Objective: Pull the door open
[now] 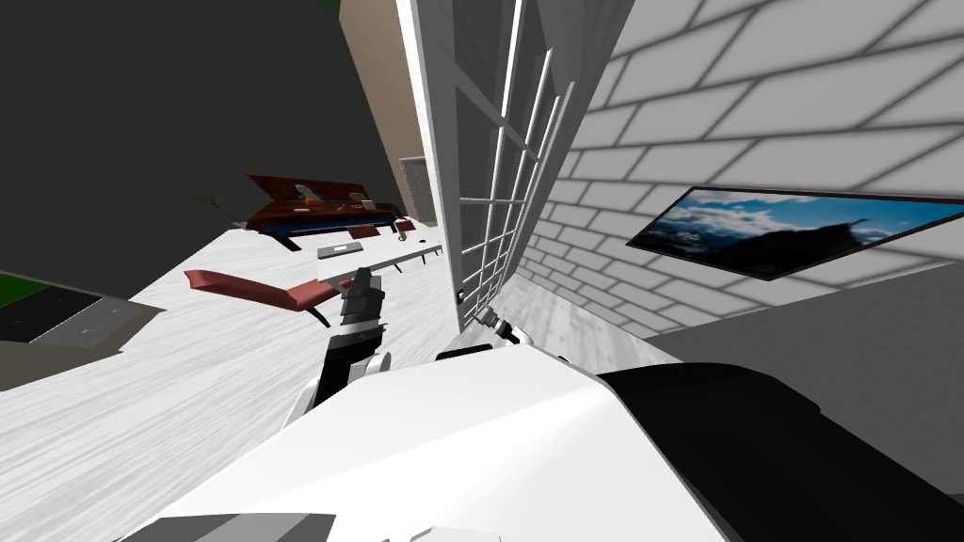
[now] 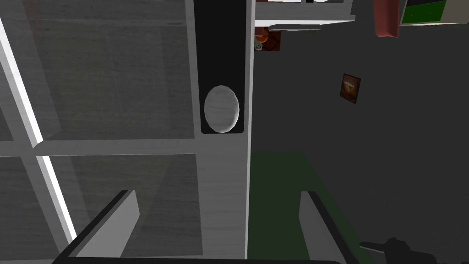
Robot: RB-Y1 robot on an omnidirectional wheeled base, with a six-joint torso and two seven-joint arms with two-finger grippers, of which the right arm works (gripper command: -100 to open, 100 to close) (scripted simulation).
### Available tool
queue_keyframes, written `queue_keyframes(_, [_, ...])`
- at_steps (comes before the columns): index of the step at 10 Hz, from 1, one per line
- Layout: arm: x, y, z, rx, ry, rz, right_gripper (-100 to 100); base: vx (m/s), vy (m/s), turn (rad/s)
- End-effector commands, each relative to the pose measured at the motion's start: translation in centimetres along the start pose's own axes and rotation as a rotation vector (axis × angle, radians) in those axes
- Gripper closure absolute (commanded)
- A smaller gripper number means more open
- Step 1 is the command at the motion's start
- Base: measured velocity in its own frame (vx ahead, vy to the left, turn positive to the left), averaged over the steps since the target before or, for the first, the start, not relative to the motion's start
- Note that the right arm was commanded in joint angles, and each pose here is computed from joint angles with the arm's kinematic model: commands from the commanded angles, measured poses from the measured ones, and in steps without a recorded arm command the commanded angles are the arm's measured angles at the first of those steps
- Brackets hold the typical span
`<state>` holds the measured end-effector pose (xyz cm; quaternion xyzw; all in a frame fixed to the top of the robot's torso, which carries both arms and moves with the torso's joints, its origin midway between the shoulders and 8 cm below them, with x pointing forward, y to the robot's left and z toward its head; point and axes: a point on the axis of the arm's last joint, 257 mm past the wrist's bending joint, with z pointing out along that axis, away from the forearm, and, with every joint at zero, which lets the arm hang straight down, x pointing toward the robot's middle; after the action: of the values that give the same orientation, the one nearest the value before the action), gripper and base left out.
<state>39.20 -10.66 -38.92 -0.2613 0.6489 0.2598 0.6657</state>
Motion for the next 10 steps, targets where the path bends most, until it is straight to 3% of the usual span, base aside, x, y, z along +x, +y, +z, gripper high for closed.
queue_keyframes(1, [-0.2,0.0,-0.82,-0.023,-0.005,-0.024,-100,-0.053,-0.044,0.134])
queue_keyframes(3, [-0.2,-0.2,-1.97,-0.047,-0.005,-0.040,-100,0.009,0.064,0.149])
queue_keyframes(5, [-0.2,-0.3,-2.68,-0.059,-0.004,-0.043,-100,0.099,0.176,0.055])
queue_keyframes(10, [0.0,-0.3,-4.08,-0.076,-0.001,-0.036,-100,0.144,0.147,-0.029])
